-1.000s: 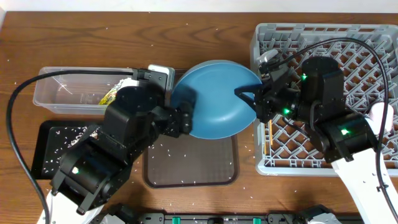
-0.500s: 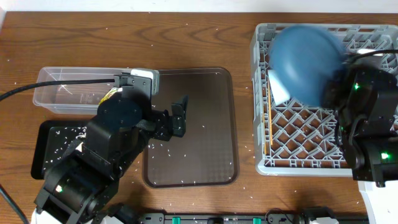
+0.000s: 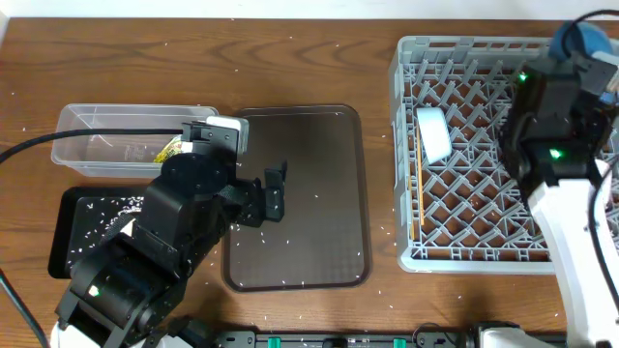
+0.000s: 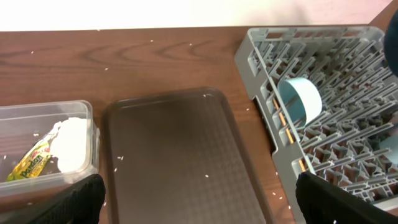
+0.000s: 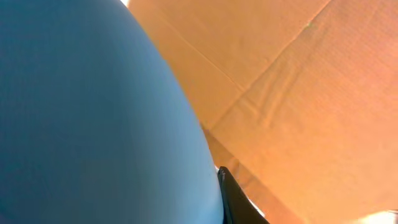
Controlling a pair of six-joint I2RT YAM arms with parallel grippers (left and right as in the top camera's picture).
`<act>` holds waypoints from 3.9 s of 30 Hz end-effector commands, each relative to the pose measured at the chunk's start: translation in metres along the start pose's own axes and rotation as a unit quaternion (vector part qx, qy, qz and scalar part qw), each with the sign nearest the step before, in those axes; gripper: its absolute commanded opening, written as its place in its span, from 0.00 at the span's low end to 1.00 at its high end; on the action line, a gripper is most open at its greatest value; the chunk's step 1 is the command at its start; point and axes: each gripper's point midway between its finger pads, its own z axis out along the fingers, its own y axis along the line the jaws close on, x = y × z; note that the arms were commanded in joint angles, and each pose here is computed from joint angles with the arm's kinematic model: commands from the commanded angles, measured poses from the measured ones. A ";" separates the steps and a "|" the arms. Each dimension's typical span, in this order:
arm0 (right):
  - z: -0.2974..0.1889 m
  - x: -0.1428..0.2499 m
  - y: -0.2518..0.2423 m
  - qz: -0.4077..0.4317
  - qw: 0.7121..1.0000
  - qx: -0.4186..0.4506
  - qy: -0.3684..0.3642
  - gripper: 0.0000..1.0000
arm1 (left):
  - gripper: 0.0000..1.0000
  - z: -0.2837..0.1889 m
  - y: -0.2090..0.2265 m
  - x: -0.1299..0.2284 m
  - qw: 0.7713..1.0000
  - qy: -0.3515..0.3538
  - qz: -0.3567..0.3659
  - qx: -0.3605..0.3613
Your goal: Sort waste into correct bins and load items into the dishwasher rack
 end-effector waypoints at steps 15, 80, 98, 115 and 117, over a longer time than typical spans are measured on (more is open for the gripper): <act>0.036 0.044 0.071 -0.083 0.995 -0.014 0.051 0.01 | 0.98 -0.003 0.000 -0.004 1.000 -0.007 0.004 -0.002; -0.246 0.077 -0.108 0.041 0.786 -0.604 -0.127 0.99 | 0.98 -0.018 0.002 -0.008 1.000 -0.029 0.000 0.004; -0.171 0.132 0.001 0.098 0.842 -0.520 -0.105 0.99 | 0.98 -0.018 0.002 -0.008 1.000 -0.029 0.000 0.004; -0.130 0.181 0.057 0.167 0.830 -0.509 -0.152 0.99 | 0.98 -0.018 0.002 -0.008 1.000 -0.029 0.000 0.004; -0.130 0.177 0.057 0.176 0.827 -0.508 -0.165 0.99 | 0.98 -0.018 0.002 -0.008 1.000 -0.029 0.000 0.004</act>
